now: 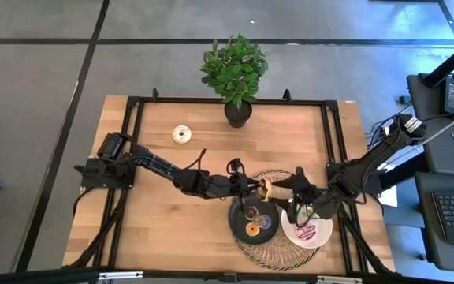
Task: Pick & Place donuts
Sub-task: Put the big black donut on the white plate
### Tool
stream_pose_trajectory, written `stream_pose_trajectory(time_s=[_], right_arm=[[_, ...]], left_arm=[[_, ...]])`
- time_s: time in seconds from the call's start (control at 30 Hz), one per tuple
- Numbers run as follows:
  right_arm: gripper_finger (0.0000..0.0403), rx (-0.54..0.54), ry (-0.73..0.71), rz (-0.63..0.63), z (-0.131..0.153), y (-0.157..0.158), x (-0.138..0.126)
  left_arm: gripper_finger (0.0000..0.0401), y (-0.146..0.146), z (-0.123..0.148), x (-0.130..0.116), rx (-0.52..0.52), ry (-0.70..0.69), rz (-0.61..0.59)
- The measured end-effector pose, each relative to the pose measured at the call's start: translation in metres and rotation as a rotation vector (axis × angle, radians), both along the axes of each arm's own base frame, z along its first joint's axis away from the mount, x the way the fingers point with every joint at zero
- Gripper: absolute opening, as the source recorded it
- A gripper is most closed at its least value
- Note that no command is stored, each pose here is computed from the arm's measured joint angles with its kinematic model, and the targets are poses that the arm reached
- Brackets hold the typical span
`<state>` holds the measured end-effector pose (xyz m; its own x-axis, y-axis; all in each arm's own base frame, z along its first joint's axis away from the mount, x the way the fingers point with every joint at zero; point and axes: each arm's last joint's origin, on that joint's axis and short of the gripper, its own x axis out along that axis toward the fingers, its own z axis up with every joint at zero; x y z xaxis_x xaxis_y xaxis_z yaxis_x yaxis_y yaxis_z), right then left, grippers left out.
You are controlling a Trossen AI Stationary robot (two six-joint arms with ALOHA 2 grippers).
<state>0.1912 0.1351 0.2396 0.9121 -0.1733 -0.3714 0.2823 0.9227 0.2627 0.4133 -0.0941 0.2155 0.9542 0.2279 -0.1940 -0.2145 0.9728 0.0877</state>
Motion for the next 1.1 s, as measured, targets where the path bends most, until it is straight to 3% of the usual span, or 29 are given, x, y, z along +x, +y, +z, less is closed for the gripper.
stream_pose_trajectory(time_s=[0.17,0.63,0.8,0.9,1.1], right_arm=[[0.0241,0.014,-0.002,-0.015,0.000,-0.002,0.002],[0.0017,0.019,0.027,0.036,-0.001,-0.005,0.005],[0.0012,0.047,0.011,0.031,0.003,-0.005,0.002],[0.0007,0.084,0.009,0.041,0.006,-0.004,-0.005],[0.0005,0.283,0.036,0.071,0.010,0.006,-0.030]], left_arm=[[0.0020,0.000,0.000,0.000,-0.001,-0.002,0.000],[0.0031,0.000,0.000,0.000,0.000,-0.001,-0.003],[0.0046,-0.005,0.000,-0.002,0.005,-0.008,0.057],[0.0071,-0.013,0.002,-0.005,0.065,-0.003,0.072],[0.0114,-0.032,0.009,-0.014,0.109,0.001,0.051]])
